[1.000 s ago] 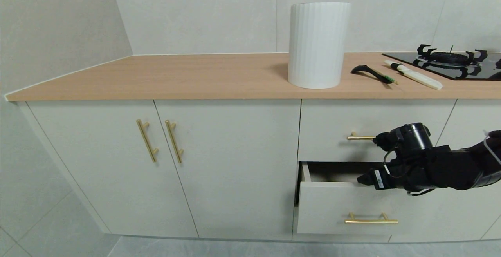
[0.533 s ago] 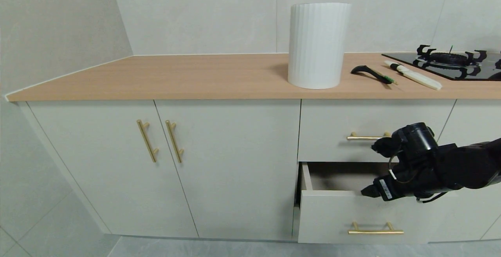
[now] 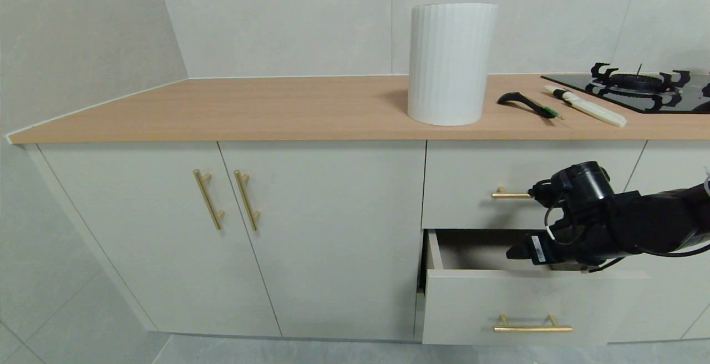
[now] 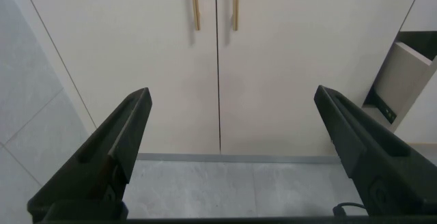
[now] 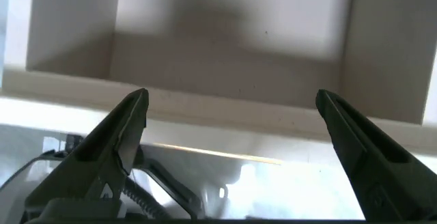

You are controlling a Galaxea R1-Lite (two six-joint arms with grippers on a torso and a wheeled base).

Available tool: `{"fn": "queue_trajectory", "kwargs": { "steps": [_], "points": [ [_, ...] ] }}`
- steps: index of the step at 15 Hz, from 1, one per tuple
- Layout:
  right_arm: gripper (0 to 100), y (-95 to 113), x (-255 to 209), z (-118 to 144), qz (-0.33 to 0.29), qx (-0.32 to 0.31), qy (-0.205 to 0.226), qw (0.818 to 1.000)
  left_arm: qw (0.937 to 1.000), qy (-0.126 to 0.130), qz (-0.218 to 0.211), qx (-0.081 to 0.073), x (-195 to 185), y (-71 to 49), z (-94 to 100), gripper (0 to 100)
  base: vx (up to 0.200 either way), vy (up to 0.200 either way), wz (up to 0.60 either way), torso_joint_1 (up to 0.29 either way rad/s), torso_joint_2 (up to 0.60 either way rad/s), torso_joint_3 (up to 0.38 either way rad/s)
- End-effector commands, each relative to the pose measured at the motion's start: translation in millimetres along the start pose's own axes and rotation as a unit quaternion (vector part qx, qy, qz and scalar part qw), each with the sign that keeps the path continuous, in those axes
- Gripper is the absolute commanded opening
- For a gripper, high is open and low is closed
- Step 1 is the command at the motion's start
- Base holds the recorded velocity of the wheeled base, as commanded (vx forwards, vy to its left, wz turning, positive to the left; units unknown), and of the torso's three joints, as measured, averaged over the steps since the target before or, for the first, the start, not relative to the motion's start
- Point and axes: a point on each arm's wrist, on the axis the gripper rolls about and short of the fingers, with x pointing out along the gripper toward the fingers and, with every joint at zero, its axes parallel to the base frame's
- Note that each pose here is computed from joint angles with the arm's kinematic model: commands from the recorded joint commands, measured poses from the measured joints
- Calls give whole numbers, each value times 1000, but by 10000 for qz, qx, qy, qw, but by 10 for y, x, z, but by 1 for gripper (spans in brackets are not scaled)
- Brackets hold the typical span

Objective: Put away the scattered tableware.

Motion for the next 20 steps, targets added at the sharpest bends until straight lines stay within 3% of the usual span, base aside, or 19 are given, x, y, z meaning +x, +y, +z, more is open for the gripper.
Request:
{"fn": "queue_trajectory", "kwargs": {
  "steps": [1,5,10,20],
  "points": [
    [100,12,172,-38,-34,-8,201,9998,10000,4,1,-1,0,0,0,100,0,0,0,0,0,0],
    [100,27,397,-129,-73,-67,427,9990,10000,4,1,-1,0,0,0,100,0,0,0,0,0,0],
    [100,17,254,-124,-36,-98,461,9989,10000,4,1,-1,0,0,0,100,0,0,0,0,0,0],
    [100,111,-129,-423,161,-1440,1669,9753,10000,4,1,-1,0,0,0,100,0,0,0,0,0,0]
  ]
}}
